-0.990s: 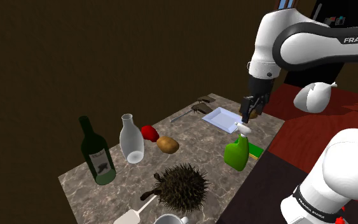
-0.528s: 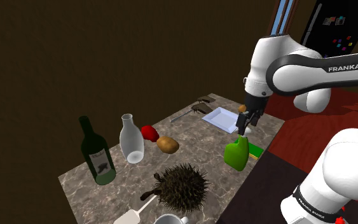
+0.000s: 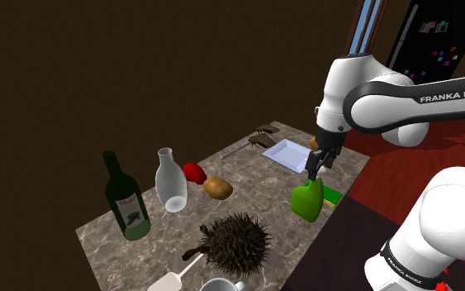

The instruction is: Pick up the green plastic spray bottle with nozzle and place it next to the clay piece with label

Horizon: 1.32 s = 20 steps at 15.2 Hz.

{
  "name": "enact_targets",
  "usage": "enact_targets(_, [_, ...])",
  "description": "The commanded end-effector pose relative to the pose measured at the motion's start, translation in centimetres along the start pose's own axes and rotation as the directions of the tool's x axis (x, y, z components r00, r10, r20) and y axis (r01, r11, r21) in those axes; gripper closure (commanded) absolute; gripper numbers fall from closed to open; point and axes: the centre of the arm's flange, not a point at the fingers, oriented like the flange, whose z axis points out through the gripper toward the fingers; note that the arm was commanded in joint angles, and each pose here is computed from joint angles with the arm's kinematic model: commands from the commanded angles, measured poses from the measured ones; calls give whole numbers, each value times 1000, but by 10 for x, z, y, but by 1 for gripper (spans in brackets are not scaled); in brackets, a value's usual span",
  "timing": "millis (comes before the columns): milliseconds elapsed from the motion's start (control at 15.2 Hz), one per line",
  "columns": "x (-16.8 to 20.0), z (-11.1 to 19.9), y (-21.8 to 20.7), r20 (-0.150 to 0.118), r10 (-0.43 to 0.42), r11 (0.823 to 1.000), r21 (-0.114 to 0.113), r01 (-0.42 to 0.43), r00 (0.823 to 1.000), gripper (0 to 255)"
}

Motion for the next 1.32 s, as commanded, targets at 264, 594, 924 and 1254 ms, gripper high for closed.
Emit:
enact_targets(264, [0, 0, 0, 0, 0, 1000, 0, 0, 1000, 255])
enact_targets(594, [0, 0, 0, 0, 0, 1000, 0, 0, 1000, 255])
enact_targets(924, [0, -16, 0, 0, 0, 1000, 0, 0, 1000, 255])
enact_targets(1254, [-1, -42, 0, 0, 0, 1000, 0, 0, 1000, 255])
